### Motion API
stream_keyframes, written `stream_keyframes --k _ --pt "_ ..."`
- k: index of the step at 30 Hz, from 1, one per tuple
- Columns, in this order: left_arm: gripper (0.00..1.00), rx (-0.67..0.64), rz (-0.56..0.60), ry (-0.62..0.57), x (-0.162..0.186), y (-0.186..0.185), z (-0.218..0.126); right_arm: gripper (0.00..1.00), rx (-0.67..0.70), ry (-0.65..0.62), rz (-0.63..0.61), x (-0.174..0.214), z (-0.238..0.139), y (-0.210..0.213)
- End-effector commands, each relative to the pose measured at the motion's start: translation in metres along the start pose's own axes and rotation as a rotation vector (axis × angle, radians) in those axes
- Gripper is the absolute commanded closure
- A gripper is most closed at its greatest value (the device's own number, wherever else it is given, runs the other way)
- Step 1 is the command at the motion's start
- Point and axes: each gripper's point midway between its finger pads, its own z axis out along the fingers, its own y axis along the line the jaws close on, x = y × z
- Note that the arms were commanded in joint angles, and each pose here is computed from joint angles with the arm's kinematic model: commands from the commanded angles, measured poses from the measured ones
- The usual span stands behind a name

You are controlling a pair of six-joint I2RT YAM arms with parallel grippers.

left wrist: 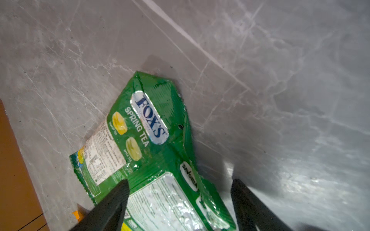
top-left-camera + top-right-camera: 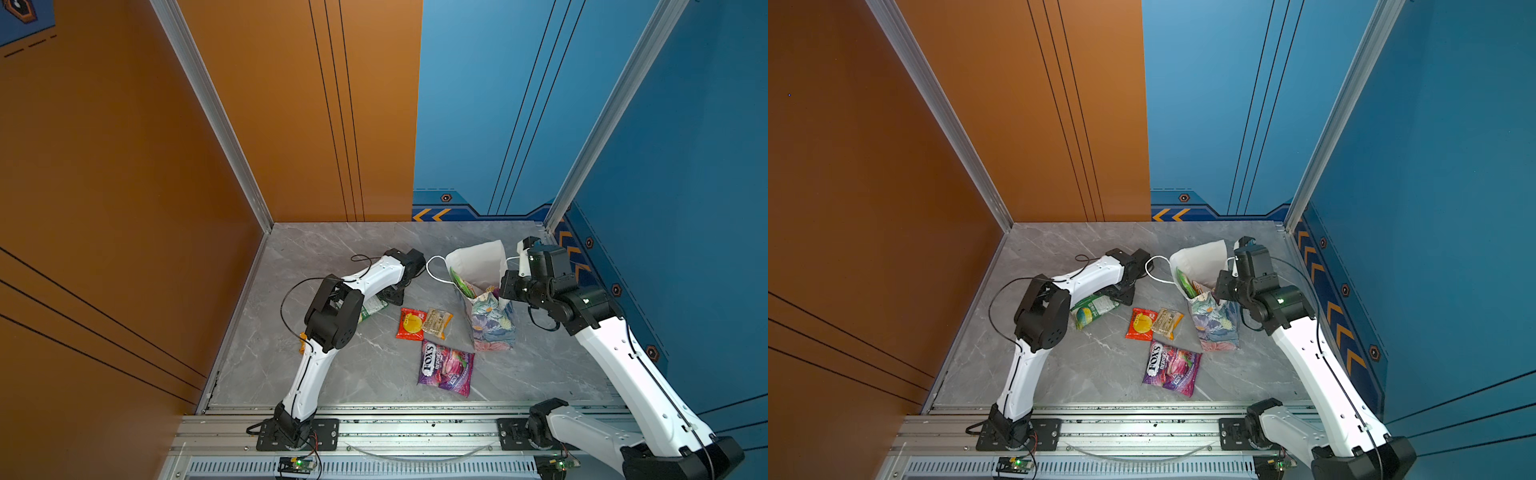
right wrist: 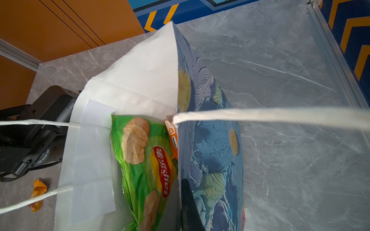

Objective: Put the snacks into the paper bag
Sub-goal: 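Lower the left gripper onto the green Fox's Spring Tea packet and close it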

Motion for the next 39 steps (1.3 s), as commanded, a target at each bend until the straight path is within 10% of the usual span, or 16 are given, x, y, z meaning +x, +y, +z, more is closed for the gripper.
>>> stream_keyframes --k 1,24,39 --pt "0.23 -0.049 0.068 0.052 0.012 0.005 0.003 1.0 -0.021 -0.006 0.013 -0.001 0.002 0.003" --pt "0.83 -0.036 0.138 0.213 0.06 0.005 0.026 1.0 -0.018 -0.014 0.01 -0.004 -0.003 0.003" --pt "1.0 0.126 0.02 -0.012 0.045 0.016 -0.033 1.0 -0.014 -0.015 0.013 -0.003 -0.004 0.001"
